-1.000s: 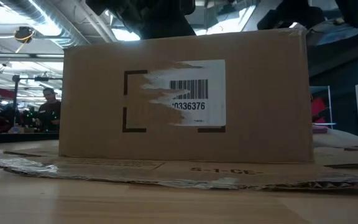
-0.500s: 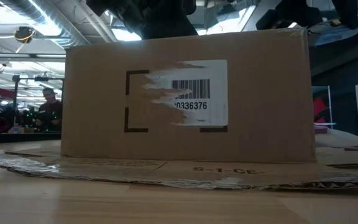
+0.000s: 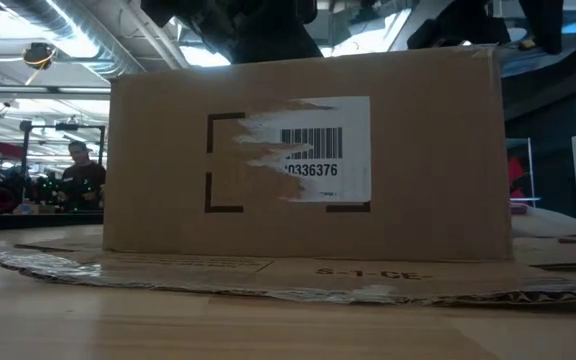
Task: Unpack boxes
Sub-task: Break down the cardboard box using a cutter until it is fully flat
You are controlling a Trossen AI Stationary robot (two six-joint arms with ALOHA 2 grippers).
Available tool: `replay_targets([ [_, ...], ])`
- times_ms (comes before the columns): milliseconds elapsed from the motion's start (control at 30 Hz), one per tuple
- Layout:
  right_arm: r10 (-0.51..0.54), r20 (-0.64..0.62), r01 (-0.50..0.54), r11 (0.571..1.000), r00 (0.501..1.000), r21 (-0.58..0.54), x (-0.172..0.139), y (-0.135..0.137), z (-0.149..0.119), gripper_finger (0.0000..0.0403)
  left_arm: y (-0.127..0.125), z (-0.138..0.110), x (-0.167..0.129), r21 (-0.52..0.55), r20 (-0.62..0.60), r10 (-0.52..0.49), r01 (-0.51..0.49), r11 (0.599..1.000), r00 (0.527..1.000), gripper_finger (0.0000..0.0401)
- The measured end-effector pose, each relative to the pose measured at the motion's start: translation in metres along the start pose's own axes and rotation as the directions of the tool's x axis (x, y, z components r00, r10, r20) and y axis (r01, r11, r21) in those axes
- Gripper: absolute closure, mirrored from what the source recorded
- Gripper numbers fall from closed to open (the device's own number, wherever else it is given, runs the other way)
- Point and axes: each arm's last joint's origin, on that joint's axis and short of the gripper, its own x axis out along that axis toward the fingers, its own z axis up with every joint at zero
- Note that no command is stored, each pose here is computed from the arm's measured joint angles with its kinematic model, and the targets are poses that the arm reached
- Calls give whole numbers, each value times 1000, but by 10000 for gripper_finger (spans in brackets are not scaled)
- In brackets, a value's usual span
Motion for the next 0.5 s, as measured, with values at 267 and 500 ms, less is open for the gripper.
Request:
replay_targets([
  [267,30,2,-30,1000,1000,0,1,1,1,291,0,0,0,-10,2,1,-1,1000,1000,1],
  [500,33,-26,-33,999,999,-9,8,-2,7,291,0,0,0,-10,4,1,-1,1000,1000,1],
])
